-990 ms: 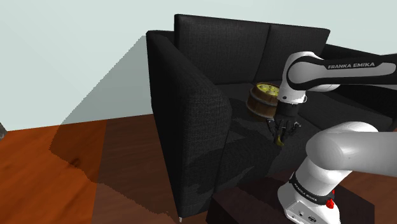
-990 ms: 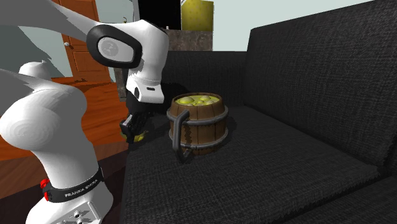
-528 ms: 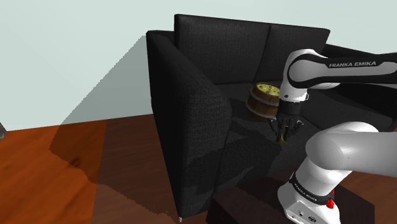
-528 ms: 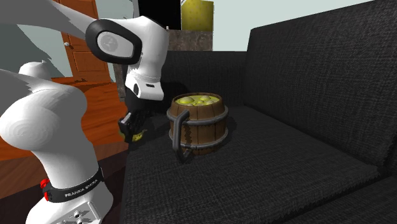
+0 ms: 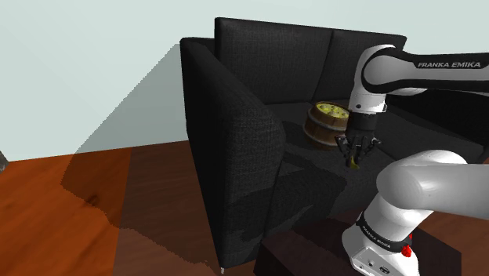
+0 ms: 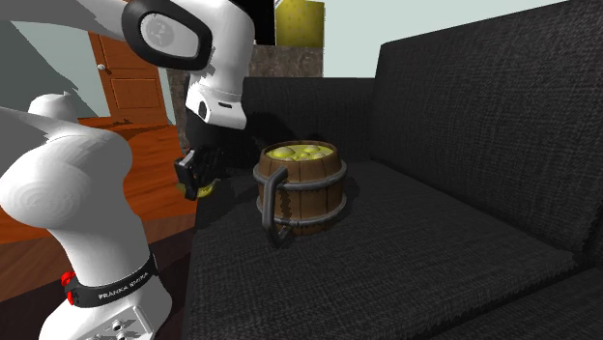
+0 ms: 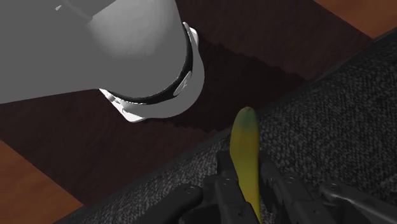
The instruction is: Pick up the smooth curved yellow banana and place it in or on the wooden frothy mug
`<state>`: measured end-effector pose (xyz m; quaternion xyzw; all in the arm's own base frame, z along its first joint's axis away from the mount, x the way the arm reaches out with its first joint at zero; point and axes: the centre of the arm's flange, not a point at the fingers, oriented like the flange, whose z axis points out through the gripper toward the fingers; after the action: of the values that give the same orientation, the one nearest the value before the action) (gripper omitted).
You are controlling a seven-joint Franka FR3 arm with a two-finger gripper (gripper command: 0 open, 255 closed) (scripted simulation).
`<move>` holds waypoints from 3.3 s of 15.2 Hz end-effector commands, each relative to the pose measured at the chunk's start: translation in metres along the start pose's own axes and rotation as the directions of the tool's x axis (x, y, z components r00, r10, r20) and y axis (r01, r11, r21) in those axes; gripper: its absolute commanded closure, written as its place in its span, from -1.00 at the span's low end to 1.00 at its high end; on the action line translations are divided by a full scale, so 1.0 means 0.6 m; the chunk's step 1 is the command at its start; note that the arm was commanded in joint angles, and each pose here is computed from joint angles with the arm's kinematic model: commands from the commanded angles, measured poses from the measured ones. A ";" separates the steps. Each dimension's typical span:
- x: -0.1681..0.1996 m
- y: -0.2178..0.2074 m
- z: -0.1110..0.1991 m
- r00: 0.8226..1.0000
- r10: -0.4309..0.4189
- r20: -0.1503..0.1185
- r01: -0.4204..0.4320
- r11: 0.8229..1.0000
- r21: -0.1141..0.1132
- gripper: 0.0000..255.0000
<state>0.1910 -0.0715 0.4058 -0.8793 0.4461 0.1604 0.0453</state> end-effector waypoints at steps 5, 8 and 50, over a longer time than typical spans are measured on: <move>-0.017 0.003 -0.051 1.000 0.000 0.000 0.000 1.000 0.000 1.00; -0.026 0.005 -0.076 1.000 0.000 0.000 0.000 1.000 0.000 1.00; 0.239 0.002 -0.360 1.000 0.000 0.000 0.000 1.000 0.000 1.00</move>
<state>0.3190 -0.2292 0.5691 -0.8792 0.4461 0.1608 0.0454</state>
